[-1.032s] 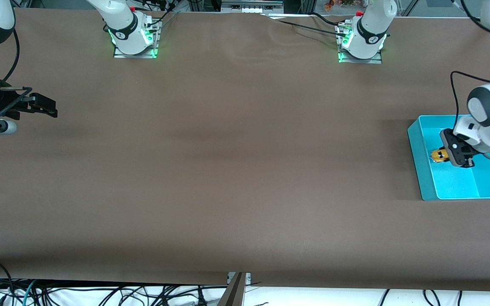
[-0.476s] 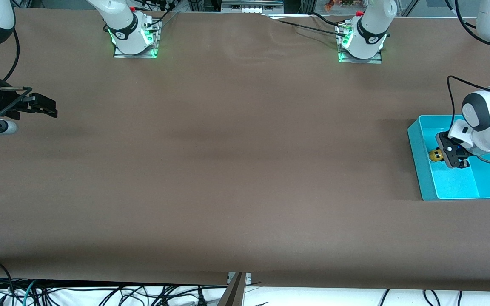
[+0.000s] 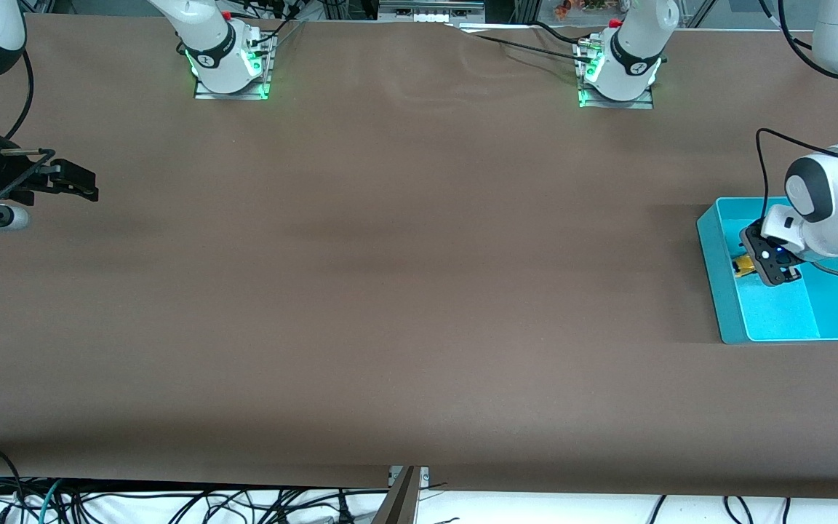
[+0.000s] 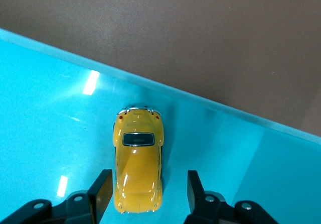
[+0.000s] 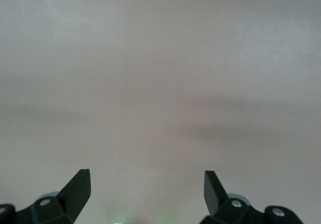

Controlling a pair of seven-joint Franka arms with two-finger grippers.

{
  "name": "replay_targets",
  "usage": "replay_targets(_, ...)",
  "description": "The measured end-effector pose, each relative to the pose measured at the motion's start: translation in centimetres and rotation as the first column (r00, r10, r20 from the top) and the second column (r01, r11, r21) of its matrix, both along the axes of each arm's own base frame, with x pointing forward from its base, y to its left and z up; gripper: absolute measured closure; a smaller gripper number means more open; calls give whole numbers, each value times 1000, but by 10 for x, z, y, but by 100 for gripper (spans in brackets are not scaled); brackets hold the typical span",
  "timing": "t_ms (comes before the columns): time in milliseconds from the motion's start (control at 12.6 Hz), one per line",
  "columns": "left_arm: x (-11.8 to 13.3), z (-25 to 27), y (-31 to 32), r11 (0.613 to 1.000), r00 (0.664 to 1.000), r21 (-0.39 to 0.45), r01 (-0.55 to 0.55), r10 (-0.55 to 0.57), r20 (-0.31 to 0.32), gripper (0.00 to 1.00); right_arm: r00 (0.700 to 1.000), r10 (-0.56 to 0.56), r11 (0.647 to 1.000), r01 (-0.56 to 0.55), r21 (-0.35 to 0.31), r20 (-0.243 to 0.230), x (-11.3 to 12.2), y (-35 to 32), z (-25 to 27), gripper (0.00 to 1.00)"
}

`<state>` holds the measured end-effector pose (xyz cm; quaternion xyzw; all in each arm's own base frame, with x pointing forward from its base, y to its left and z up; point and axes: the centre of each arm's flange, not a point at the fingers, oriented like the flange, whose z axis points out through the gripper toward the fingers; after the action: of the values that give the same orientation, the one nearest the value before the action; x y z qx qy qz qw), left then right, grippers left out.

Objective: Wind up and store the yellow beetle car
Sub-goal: 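Lower the car into the cyan bin and open the left gripper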

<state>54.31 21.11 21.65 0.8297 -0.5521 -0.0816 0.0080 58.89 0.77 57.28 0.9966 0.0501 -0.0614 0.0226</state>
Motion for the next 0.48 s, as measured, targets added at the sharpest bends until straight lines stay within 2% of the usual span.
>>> replay_targets(238,2,2,-2,998,998,11,-66,65,10,4,1000,0,1000,0,0,0,0,0,0,0)
replay_targets(317,4,6,-3,995,995,16,-94,93,22,0,1000,0,1000,0,0,0,0,0,0,0)
replay_targets(476,10,29,-10,992,990,18,-126,124,65,0,1000,0,1000,0,0,0,0,0,0,0)
